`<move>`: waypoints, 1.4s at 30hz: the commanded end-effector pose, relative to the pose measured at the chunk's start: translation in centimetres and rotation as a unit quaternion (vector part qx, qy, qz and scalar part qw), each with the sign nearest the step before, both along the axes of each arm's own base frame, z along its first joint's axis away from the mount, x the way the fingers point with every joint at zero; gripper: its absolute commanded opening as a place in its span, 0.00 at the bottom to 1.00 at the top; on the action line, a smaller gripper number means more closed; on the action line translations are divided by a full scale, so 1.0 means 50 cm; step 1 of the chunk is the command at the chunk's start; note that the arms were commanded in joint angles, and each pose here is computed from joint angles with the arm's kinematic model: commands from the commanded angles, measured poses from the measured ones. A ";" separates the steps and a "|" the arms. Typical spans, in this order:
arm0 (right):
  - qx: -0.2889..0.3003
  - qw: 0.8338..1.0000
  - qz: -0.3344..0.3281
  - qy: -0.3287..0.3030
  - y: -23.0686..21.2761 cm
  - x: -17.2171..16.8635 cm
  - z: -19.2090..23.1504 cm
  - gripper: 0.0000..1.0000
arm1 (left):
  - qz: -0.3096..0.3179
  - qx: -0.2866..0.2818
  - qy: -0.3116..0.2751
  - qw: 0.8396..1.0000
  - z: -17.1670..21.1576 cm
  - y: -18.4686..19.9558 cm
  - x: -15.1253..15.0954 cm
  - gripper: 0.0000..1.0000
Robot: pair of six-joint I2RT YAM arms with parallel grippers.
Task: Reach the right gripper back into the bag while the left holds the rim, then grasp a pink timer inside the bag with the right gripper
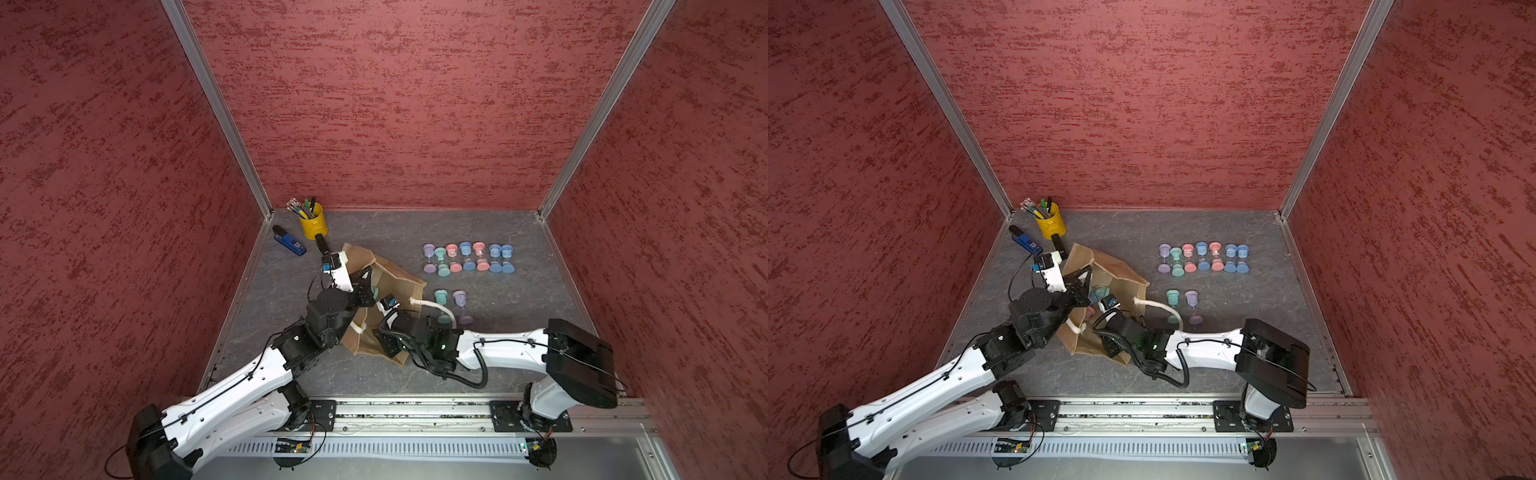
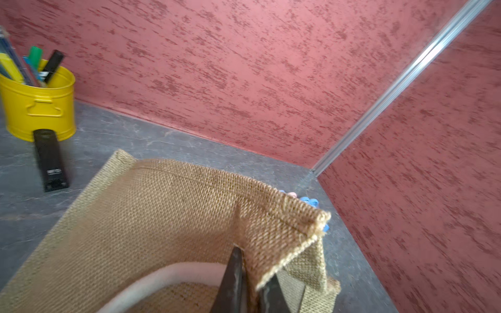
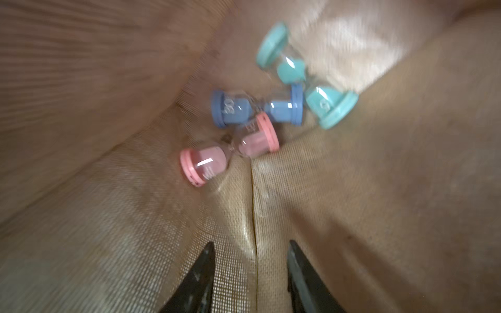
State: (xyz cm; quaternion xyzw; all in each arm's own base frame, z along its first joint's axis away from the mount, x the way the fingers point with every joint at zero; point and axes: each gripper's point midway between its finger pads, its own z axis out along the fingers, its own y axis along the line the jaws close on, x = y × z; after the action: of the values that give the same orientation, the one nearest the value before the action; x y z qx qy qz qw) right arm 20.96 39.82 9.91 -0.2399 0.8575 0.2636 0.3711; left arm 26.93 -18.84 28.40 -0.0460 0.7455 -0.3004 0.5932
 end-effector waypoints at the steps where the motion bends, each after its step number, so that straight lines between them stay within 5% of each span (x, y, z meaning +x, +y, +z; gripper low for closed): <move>1: 0.071 0.992 -0.096 0.042 0.005 0.059 0.017 0.51 | -0.075 -0.035 -0.073 0.994 0.069 -0.038 -0.029 0.00; 6: 0.195 0.958 -0.152 0.147 0.000 0.104 -0.006 0.54 | -0.124 -0.043 -0.107 0.986 0.066 -0.058 -0.058 0.00; 9: 0.247 0.953 -0.118 0.128 0.032 0.107 0.031 0.58 | -0.132 -0.040 -0.112 0.984 0.052 -0.060 -0.064 0.00; 14: 0.229 0.961 -0.134 0.073 0.040 0.129 0.044 0.62 | -0.155 -0.043 -0.113 0.981 0.037 -0.068 -0.077 0.00; 17: 0.155 0.962 -0.199 0.105 0.024 0.151 -0.017 0.63 | -0.163 -0.041 -0.112 0.979 0.032 -0.072 -0.082 0.00; 21: 0.131 0.960 -0.215 0.119 0.025 0.157 -0.061 0.63 | -0.163 -0.040 -0.107 0.980 0.020 -0.072 -0.082 0.00; 23: 0.172 0.942 -0.211 0.198 0.061 0.132 -0.067 0.62 | -0.160 -0.039 -0.105 0.981 0.016 -0.071 -0.081 0.00; 36: 0.172 0.915 -0.284 0.230 -0.024 0.104 -0.039 0.67 | -0.135 -0.006 -0.102 0.986 0.002 -0.069 -0.071 0.00; 42: 0.164 0.905 -0.274 0.280 0.008 0.088 -0.064 0.67 | -0.136 -0.017 -0.100 0.985 -0.001 -0.078 -0.069 0.00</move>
State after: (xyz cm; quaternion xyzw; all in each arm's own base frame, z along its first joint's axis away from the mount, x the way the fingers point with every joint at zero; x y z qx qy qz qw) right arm 25.60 39.62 7.36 0.1103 0.9007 0.3396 0.2476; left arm 23.54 -22.59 26.96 0.0811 0.6951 -0.3818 0.6037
